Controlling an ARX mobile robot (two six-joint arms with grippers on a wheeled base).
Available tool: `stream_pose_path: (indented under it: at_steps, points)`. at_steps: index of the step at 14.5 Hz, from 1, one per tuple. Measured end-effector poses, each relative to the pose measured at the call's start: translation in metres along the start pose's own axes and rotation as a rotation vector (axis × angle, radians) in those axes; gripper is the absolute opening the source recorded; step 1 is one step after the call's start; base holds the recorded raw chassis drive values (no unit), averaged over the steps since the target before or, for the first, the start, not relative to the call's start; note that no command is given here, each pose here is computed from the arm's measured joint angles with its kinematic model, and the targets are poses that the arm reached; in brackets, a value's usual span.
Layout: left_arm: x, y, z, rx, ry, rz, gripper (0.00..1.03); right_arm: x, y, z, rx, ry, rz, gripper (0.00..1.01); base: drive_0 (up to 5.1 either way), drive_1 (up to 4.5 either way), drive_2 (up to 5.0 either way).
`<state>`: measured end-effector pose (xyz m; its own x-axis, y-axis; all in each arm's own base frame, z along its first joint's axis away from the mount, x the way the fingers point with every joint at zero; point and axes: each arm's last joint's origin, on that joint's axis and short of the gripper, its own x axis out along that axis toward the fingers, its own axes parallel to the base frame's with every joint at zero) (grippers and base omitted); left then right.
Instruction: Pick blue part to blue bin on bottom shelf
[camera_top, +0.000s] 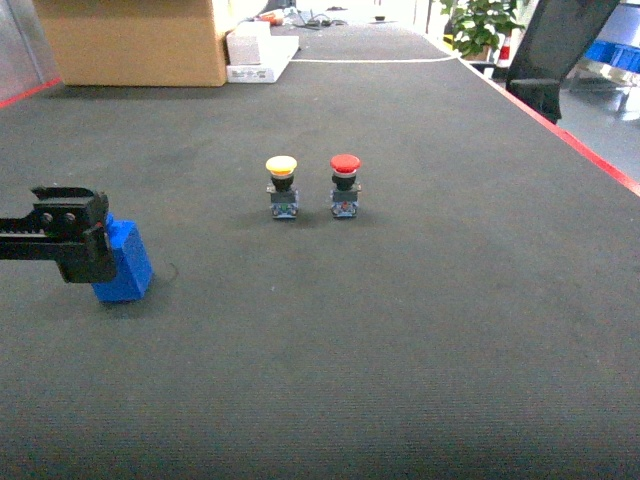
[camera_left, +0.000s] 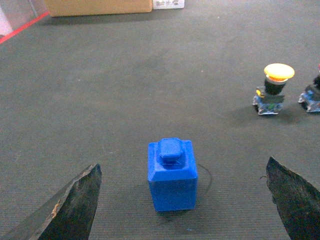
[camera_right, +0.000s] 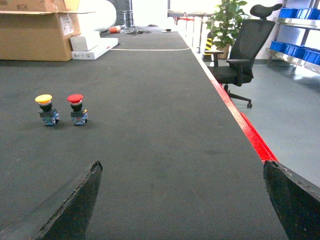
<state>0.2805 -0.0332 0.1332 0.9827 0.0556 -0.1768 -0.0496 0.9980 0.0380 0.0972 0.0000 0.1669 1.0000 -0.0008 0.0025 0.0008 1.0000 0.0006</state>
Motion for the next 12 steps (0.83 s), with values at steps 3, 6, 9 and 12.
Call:
stream_pose_path:
  at_steps: [3, 6, 9, 12]
  points:
    - [0.037, 0.003, -0.021, -0.017, 0.058, 0.018, 0.98, 0.0, 0.0, 0.0, 0.0, 0.0, 0.0, 0.98, 0.0, 0.0, 0.0]
    - [0.062, 0.002, -0.034, -0.019, 0.089, 0.016, 0.98, 0.0, 0.0, 0.0, 0.0, 0.0, 0.0, 0.98, 0.0, 0.0, 0.0]
    - [0.087, 0.002, -0.039, -0.021, 0.091, 0.03, 0.98, 0.0, 0.0, 0.0, 0.0, 0.0, 0.0, 0.98, 0.0, 0.0, 0.0]
    - [0.095, 0.005, -0.039, -0.02, 0.103, 0.036, 0.98, 0.0, 0.0, 0.0, 0.0, 0.0, 0.0, 0.98, 0.0, 0.0, 0.0]
